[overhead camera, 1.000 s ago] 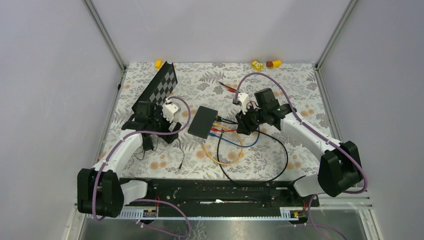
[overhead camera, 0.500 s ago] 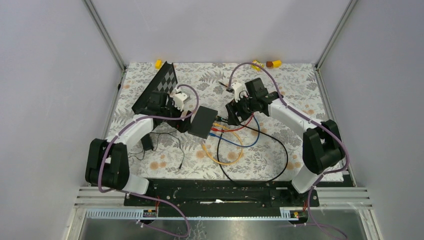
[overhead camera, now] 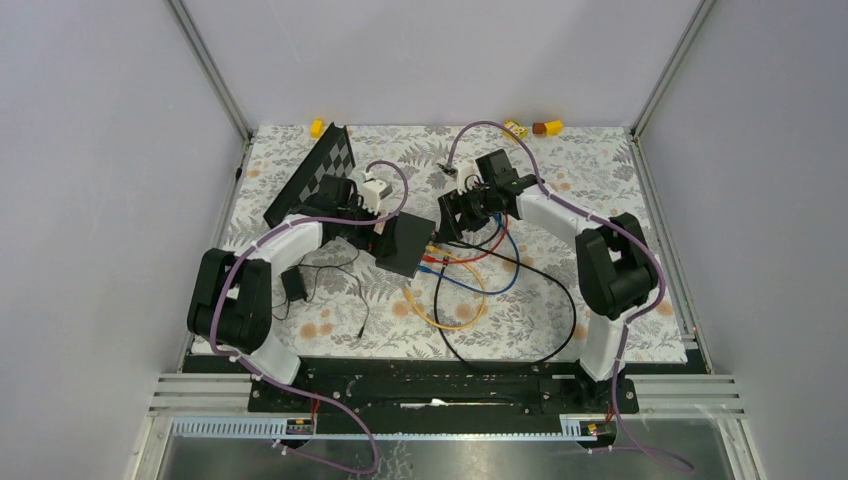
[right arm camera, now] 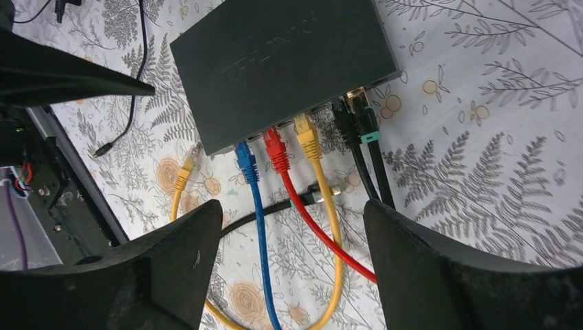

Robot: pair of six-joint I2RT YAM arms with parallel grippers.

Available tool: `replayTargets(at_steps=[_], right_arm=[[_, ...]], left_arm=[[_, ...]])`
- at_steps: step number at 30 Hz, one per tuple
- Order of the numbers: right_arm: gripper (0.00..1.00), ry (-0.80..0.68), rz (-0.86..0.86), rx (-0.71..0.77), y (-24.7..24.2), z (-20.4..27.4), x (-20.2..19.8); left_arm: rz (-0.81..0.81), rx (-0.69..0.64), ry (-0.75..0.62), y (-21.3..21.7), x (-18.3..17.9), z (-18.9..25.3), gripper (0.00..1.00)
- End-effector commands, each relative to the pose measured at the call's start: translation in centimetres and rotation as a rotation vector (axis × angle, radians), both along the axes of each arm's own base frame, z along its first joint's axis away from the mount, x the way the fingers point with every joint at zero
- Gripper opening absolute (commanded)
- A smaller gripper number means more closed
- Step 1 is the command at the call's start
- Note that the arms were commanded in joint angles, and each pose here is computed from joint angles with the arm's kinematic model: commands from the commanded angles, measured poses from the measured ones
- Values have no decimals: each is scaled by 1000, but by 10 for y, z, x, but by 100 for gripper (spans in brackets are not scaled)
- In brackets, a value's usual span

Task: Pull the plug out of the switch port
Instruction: Pull the connector from the switch port.

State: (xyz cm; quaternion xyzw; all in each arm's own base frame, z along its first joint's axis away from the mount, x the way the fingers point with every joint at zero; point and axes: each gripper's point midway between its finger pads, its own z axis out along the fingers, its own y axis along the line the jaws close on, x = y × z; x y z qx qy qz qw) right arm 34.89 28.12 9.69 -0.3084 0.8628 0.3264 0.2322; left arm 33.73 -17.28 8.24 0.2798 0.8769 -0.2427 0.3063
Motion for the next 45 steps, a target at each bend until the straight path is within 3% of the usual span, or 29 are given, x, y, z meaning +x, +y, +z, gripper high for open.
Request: replayTargets(at_steps=[1,17,29,45], right_arm=[[81,11,2,87,15,13,14],[82,-37,-34,165,0,21,25],[83,-65,-65,187,-10,38,34],[85,39,-106,176,-1,0,57]], left_arm=[[13,-41,-25,-11,14,12,99],[14,-29,-130,-4,10,16,99],[-26,-12,-131,-12,3,9,99],[-54,22,-125,-18,-1,-2,99]])
